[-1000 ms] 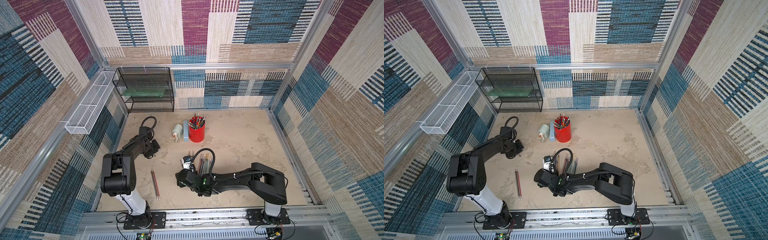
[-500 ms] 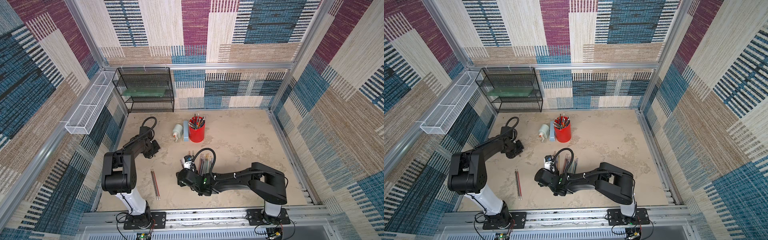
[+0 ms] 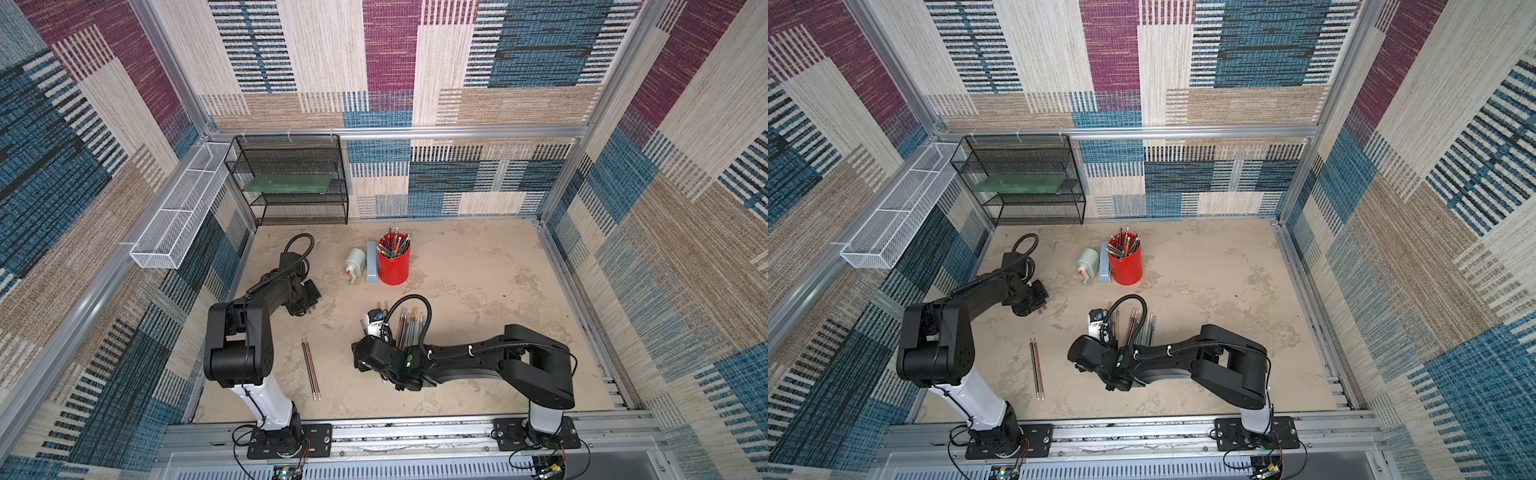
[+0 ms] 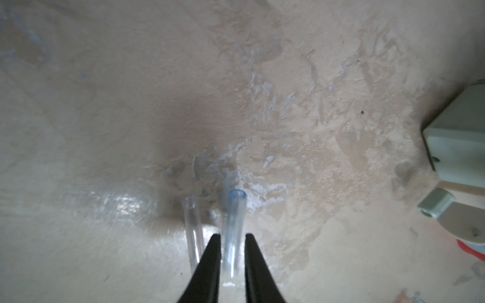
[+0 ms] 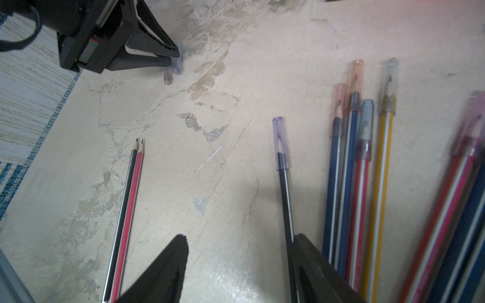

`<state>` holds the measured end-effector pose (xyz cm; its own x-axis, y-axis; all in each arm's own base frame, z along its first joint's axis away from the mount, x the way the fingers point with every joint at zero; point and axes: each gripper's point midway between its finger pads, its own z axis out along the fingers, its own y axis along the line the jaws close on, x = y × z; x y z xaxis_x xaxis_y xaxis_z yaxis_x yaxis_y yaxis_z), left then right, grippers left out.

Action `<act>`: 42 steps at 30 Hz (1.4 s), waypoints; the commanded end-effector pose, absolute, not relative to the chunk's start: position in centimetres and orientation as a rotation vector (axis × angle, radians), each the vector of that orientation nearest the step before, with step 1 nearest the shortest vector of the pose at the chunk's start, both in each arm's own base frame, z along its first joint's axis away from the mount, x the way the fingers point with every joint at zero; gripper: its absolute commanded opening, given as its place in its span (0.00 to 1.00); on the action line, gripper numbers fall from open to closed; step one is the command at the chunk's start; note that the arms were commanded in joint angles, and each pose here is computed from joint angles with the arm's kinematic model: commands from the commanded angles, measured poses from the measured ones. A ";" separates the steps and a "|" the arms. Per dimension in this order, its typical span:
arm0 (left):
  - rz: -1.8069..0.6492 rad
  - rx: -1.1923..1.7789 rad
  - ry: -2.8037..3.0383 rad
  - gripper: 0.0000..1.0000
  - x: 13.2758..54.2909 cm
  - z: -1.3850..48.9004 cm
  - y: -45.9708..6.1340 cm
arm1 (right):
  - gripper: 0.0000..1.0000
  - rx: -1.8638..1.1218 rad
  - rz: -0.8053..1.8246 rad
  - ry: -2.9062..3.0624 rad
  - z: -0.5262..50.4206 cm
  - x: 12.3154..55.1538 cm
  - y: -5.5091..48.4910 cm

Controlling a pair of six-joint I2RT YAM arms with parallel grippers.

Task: Remove the protective cover of the pencils
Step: Place the protective sleeve at the center of the board, then pick up the protective sleeve from the center of the board.

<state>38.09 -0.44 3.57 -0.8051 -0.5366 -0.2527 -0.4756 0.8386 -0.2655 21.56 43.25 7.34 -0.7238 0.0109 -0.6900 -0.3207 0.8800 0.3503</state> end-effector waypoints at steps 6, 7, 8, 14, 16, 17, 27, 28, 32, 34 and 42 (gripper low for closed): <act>-0.254 -0.737 2.717 0.16 37.9 3.5 -0.3 | 0.69 -0.182 0.509 2.301 7.9 22.8 42.3; -0.253 -0.737 2.717 0.14 37.9 3.5 -0.3 | 0.69 -0.181 0.501 2.302 7.9 22.9 42.2; -0.255 -0.737 2.717 0.12 38.0 3.5 -0.3 | 0.69 -0.180 0.492 2.305 7.8 23.0 42.1; -0.268 -0.727 2.708 0.12 38.0 3.8 -0.5 | 0.69 -0.172 0.460 2.313 7.5 23.5 41.4; -0.298 -0.704 2.690 0.12 38.5 4.3 -0.8 | 0.69 -0.168 0.435 2.311 7.7 23.9 41.0; -0.314 -0.693 2.681 0.13 38.6 4.6 -1.0 | 0.70 -0.163 0.419 2.307 7.8 24.2 40.7; -0.354 -0.503 2.655 0.31 39.8 7.9 -7.0 | 0.69 -0.176 0.391 2.337 6.7 25.1 40.5; -0.340 -0.504 2.668 0.31 39.8 7.7 -7.2 | 0.68 -0.178 0.390 2.341 6.6 25.0 40.6; -0.310 -0.528 2.704 0.30 40.1 6.0 -7.4 | 0.68 -0.185 0.384 2.349 6.2 24.9 40.4; -0.296 -0.525 2.718 0.32 40.2 5.3 -7.4 | 0.68 -0.184 0.380 2.352 6.0 24.8 40.3; -0.307 -0.471 2.735 0.37 41.0 4.8 -8.0 | 0.68 -0.183 0.380 2.358 5.8 24.7 40.0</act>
<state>40.67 -8.06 4.47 -0.8835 -0.3735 -0.2828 -0.2979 0.9138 -0.2760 24.58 40.13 5.60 -0.7279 -0.0281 -0.6851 -0.2431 0.9448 0.2196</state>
